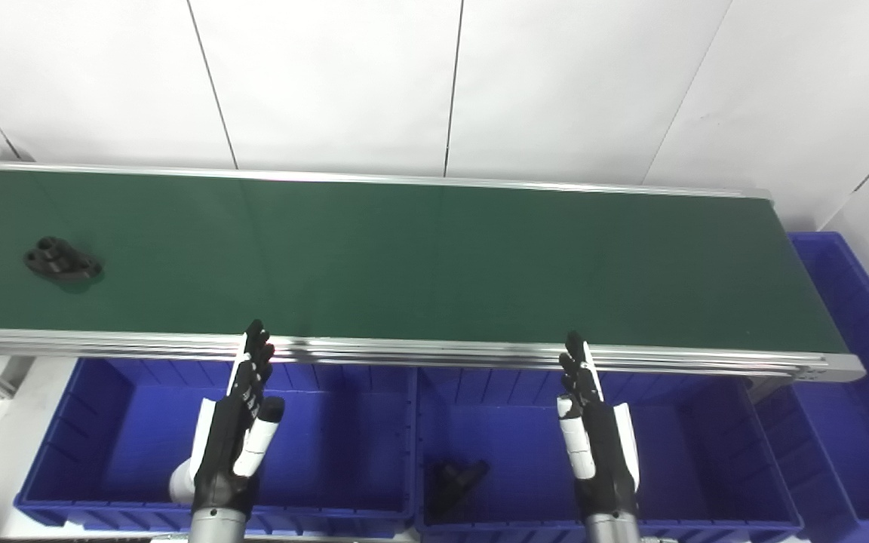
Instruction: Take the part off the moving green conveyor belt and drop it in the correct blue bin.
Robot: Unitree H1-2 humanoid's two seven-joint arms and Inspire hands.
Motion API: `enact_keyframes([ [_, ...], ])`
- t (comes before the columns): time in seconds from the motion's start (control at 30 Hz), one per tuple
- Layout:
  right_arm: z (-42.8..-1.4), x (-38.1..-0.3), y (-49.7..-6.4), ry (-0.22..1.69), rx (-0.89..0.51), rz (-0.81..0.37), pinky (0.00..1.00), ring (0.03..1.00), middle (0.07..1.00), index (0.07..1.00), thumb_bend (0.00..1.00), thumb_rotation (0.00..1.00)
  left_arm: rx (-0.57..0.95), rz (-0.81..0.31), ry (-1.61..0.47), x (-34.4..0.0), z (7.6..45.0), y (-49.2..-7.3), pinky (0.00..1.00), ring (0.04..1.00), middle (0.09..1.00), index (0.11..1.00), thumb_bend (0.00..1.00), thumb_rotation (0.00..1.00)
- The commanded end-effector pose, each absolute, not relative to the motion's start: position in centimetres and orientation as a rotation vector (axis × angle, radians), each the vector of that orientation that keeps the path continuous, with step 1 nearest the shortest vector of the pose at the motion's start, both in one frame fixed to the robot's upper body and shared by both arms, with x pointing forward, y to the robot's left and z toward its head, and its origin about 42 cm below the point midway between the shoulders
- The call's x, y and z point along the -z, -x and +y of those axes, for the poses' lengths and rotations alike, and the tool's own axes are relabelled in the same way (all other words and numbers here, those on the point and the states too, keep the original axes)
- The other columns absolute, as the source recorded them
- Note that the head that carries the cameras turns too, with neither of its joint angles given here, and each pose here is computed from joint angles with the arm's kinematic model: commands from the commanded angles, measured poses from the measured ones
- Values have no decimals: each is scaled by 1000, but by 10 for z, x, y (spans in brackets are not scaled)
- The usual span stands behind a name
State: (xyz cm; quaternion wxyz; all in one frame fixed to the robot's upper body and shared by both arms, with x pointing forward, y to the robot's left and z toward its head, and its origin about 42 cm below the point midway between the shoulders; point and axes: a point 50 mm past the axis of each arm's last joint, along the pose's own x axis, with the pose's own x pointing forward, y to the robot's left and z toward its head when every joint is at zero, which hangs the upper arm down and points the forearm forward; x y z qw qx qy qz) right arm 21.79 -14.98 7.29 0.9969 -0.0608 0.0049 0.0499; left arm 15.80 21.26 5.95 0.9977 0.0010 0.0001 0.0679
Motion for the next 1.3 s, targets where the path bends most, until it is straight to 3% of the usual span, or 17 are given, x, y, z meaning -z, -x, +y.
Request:
enact_keyframes([
  [0.0, -146, -87, -222, 116, -102, -88, 970, 977, 990, 988, 796, 1000, -148, -51, 18, -66, 209, -159, 1000, 984, 1000, 1000, 767, 882],
  [0.73, -147, -86, -223, 137, -107, -81, 960, 968, 985, 983, 825, 1000, -146, -56, 7, -64, 208, -162, 983, 973, 1000, 1000, 802, 873],
  [0.87, -147, -87, -223, 132, -111, -87, 963, 970, 989, 988, 795, 1000, -148, -55, 6, -65, 208, -162, 988, 973, 999, 1000, 804, 866],
  [1.27, -147, -86, -223, 123, -113, -92, 967, 978, 997, 995, 808, 1000, -148, -64, 17, -65, 206, -163, 996, 976, 1000, 1000, 809, 922],
])
